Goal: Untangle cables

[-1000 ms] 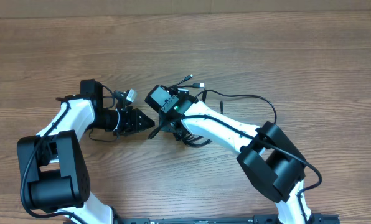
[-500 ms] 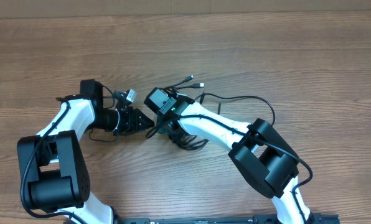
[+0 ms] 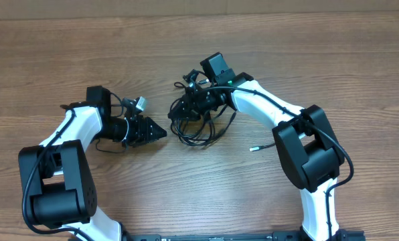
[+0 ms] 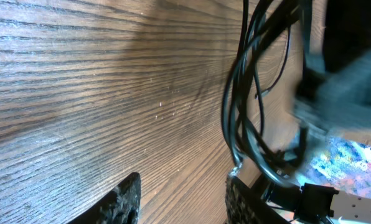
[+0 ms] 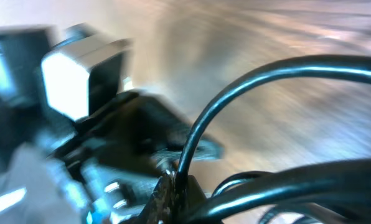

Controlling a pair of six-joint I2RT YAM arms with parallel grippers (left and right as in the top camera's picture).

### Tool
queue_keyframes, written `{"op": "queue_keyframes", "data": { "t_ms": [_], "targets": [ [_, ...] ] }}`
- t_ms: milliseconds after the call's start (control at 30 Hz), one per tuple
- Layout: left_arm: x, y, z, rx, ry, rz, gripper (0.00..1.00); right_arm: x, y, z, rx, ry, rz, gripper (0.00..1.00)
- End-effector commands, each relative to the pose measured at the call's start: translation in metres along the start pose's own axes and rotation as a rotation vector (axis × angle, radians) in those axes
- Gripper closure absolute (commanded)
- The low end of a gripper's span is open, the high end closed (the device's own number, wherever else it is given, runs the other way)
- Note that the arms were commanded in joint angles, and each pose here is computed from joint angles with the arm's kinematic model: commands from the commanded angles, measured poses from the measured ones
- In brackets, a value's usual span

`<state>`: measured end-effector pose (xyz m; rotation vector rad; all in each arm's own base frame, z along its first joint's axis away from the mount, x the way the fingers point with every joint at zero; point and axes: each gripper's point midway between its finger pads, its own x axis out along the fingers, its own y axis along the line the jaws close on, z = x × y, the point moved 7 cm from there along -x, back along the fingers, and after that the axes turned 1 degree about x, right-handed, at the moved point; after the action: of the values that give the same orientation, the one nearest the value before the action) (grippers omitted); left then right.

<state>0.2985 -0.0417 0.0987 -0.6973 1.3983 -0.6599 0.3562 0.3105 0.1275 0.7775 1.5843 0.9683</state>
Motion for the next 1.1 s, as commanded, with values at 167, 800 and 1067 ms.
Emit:
{"op": "queue_keyframes", "data": {
  "t_ms": [167, 800, 1067],
  "targets": [
    [-0.001, -0.014, 0.006, -0.073, -0.016, -0.143, 0.48, -0.006, 0.028, -0.003, -0.133, 0.11, 0.229, 0.96],
    [0.026, 0.007, 0.005, -0.126, 0.025, 0.326, 0.96, -0.005, 0.017, -0.001, -0.083, 0.065, 0.147, 0.96],
    [0.015, 0.027, -0.003, -0.165, 0.043, 0.506, 0.96, -0.023, -0.058, -0.01, 0.167, -0.073, -0.391, 0.96]
  ]
}}
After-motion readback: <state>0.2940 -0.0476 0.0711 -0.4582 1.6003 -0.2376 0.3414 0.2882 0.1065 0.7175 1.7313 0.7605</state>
